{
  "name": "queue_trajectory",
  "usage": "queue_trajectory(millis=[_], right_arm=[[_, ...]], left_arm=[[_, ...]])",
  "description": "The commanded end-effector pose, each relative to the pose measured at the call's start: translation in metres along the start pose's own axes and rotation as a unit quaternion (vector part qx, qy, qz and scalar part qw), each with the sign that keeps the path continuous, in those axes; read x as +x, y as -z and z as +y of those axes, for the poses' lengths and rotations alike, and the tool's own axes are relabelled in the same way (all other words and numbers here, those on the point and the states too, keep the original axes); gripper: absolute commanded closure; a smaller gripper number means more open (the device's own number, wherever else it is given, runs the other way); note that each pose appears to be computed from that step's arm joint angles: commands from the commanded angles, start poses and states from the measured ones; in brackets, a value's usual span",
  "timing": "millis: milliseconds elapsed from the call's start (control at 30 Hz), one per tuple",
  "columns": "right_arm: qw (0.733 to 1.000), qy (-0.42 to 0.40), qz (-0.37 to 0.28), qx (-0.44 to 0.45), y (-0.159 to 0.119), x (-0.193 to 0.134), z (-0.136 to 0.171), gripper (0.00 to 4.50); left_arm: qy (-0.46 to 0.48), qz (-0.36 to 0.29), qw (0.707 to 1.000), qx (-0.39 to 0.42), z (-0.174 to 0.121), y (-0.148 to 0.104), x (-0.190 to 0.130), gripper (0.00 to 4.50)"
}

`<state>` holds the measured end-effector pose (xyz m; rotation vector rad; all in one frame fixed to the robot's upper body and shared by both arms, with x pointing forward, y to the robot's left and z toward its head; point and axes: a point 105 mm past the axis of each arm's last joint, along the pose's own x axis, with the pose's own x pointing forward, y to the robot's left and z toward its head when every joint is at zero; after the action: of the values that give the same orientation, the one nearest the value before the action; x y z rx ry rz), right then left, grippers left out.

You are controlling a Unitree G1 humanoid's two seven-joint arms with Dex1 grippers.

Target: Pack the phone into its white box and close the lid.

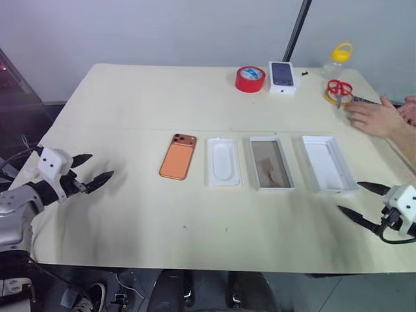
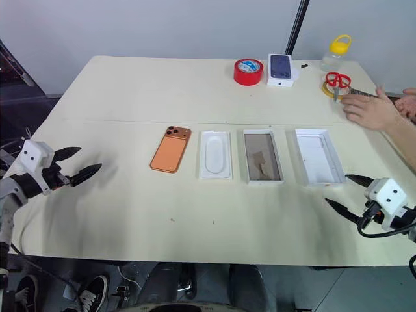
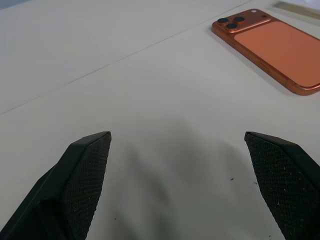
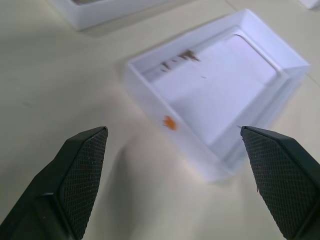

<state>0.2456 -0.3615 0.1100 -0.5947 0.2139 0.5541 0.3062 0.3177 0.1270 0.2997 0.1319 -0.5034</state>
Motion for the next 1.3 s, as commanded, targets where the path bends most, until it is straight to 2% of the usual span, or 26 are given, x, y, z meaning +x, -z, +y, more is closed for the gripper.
queue_trajectory(millis=[33, 700, 800, 900, 967, 1067, 1167, 1267, 1300], right_arm=[[1.0, 0.019, -0.011, -0.022, -0.009, -0.007, -0.013, 0.05], [0.999, 0.021, -0.015, -0.02, -0.008, -0.004, -0.003, 0.05], [0.999, 0.019, -0.022, -0.023, -0.013, -0.001, -0.002, 0.05], [0.999, 0.016, -0.031, -0.024, -0.02, 0.003, -0.002, 0.05], [0.998, 0.001, -0.051, -0.022, -0.033, 0.013, 0.001, 0.05], [0.995, -0.029, -0.083, -0.037, -0.059, 0.031, 0.01, 0.05], [0.991, -0.051, -0.115, -0.051, -0.084, 0.05, 0.021, 0.05], [0.983, -0.091, -0.143, -0.076, -0.106, 0.075, 0.041, 0.05], [0.979, -0.105, -0.151, -0.089, -0.113, 0.083, 0.046, 0.05]], left_arm=[[-0.013, -0.027, 0.999, 0.016, 0.005, -0.013, -0.004, 0.0], [0.03, -0.058, 0.997, 0.048, -0.01, -0.024, 0.015, 0.0], [0.03, -0.06, 0.997, 0.033, -0.013, -0.027, 0.021, 0.0], [0.054, -0.027, 0.998, -0.031, -0.02, -0.019, 0.027, 0.0], [0.07, -0.014, 0.996, -0.052, -0.031, -0.024, 0.037, 0.0], [0.044, -0.008, 0.995, -0.091, -0.038, -0.039, 0.057, 0.0], [0.082, 0.013, 0.988, -0.129, -0.058, -0.047, 0.071, 0.0], [0.114, 0.04, 0.982, -0.147, -0.083, -0.054, 0.092, 0.0], [0.145, 0.056, 0.974, -0.167, -0.101, -0.055, 0.101, 0.0]])
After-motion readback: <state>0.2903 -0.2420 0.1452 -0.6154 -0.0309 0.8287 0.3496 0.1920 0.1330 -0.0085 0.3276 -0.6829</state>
